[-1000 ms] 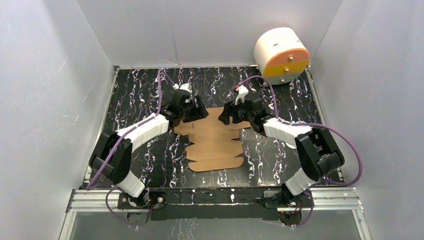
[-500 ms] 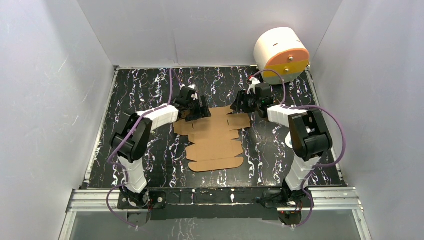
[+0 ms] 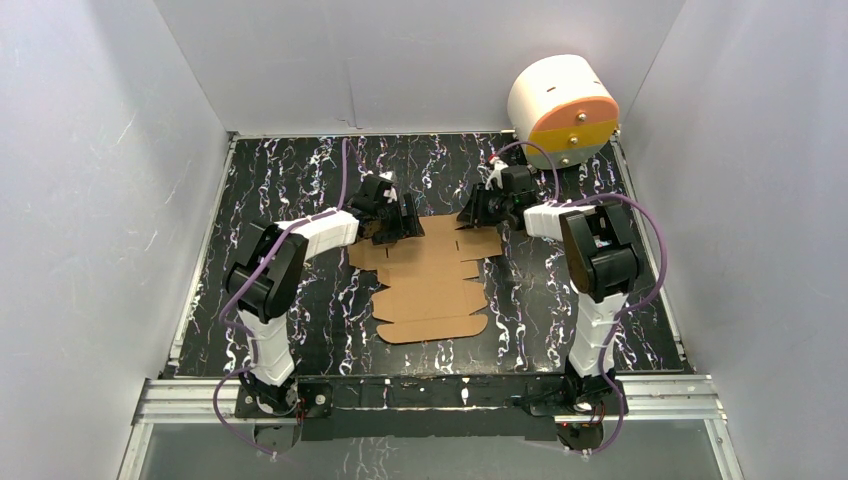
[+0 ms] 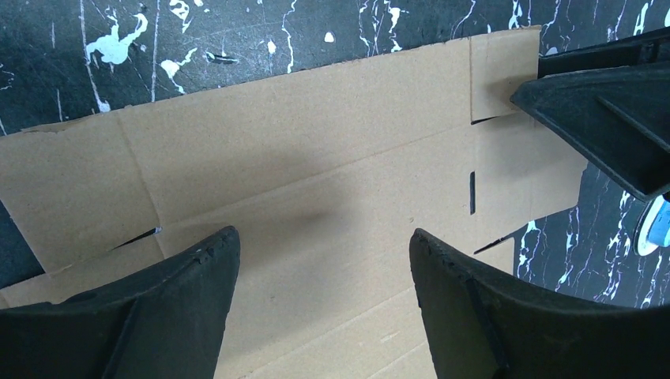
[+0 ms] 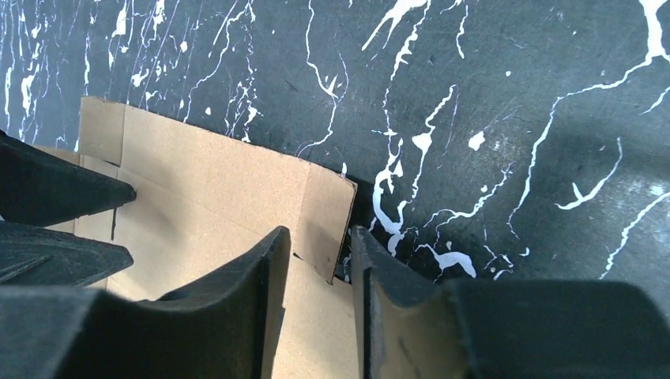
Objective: Fold the paper box
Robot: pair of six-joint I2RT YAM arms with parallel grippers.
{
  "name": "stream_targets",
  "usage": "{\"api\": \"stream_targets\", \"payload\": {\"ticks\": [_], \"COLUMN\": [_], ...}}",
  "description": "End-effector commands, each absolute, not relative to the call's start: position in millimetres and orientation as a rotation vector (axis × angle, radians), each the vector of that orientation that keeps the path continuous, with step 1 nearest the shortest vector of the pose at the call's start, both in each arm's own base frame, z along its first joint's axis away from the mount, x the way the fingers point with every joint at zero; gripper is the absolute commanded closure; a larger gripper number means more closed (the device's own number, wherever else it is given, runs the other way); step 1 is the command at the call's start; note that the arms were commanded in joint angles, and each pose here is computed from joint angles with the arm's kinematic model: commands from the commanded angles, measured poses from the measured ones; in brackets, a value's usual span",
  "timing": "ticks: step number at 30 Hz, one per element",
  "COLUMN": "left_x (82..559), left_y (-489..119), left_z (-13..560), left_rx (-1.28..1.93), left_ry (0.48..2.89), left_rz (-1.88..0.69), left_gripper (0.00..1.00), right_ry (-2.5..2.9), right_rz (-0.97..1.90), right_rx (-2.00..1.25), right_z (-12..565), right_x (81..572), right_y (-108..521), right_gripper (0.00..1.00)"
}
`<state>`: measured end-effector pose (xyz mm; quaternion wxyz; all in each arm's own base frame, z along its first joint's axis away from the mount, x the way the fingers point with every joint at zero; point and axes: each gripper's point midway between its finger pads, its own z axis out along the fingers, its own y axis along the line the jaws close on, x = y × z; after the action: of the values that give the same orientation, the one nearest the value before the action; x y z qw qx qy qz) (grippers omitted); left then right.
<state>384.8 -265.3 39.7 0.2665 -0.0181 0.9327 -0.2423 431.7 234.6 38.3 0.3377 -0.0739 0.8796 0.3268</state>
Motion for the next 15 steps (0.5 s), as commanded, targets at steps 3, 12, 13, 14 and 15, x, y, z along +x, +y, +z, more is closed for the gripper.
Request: {"api": "stream_targets", "payload": {"ticks": [3,12,13,14,15], "left_x": [372,357,357,354,352], "left_y": [-265,-257,-258,-257,-256], "left_z": [34,42,44,45,46], "left_rx": [-0.029,-0.046,-0.047,-0.048,-0.053], "left_ry": [2.554,2.543,2.532,2.529,2.528], "left_rz": [-0.674,-0.686,-0.695,-0.702,-0.703], "left_gripper": [0.24,0.24,0.24,0.24,0.24], "right_ry": [2.213,2.26,2.263,2.266,2.266], "right_rz": [0.845,0.422,0.362,0.308,0.256], "right_rx": [-0.261,-0.316,-0.319,-0.328,-0.333], "right_z": [59,58,58,58,59], "right_x": [442,433,432,430,429], "right_y": [253,253,252,252,252], "right_gripper": [0.66,0.82,0.82,0.82,0.82]}}
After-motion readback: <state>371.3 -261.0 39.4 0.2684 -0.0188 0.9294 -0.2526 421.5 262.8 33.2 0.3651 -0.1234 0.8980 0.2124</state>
